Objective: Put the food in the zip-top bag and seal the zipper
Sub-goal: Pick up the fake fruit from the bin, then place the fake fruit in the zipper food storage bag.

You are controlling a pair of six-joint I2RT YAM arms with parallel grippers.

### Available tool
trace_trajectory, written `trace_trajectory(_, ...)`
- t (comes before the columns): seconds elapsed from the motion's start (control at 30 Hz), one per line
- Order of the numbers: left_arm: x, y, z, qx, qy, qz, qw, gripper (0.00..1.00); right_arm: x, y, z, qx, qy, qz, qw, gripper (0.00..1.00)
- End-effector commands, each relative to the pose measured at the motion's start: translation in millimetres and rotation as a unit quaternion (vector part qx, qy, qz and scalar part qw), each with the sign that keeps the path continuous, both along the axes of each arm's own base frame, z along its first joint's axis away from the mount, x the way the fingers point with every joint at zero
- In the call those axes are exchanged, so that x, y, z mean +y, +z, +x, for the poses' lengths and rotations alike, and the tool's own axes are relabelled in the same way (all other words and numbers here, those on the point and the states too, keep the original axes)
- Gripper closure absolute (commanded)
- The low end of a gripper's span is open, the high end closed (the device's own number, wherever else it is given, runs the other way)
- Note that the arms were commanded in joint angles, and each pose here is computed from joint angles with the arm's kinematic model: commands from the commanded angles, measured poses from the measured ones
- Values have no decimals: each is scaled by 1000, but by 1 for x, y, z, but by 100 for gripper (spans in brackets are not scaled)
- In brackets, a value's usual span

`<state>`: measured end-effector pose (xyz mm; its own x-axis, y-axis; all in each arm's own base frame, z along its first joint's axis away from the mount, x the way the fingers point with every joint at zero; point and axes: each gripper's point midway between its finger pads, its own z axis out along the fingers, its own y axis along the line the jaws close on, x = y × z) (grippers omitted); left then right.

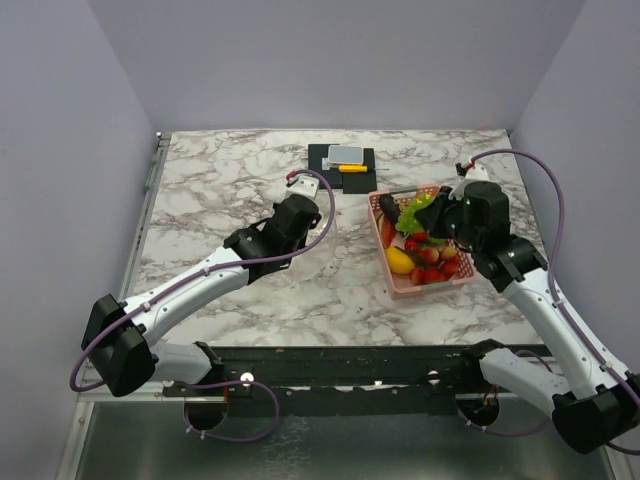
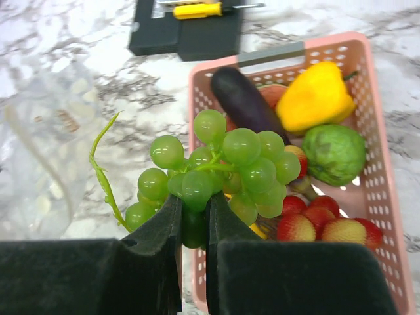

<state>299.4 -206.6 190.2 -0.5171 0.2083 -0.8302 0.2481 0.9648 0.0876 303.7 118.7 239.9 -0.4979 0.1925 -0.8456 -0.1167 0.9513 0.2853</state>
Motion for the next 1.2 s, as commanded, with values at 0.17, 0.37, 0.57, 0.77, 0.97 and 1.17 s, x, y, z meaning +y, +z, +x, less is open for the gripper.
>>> trace_trajectory(0.17, -2, 5, 2, -4, -5, -10, 1000, 100, 61, 57, -32, -80, 179, 68, 978, 99)
trace_trajectory(0.37, -2, 6, 1, -5, -7, -12, 1000, 100, 87, 70, -51, -97, 261, 105, 955, 99)
trace_trajectory(0.57, -4, 8, 0, -5, -13, -17, 1000, 100, 116, 71, -67, -83, 333, 143, 928, 99)
trace_trajectory(0.77, -6, 9, -1, -3, -20, -22, 1000, 100, 145, 66, -82, -77, 386, 154, 906, 99)
trace_trajectory(0.97, -8, 11, -3, -2, -27, -27, 999, 100, 169, 59, -92, -68, 422, 155, 890, 99)
trace_trajectory(1.17, -9, 14, -5, -4, -31, -32, 999, 100, 191, 44, -95, -61, 461, 162, 871, 99)
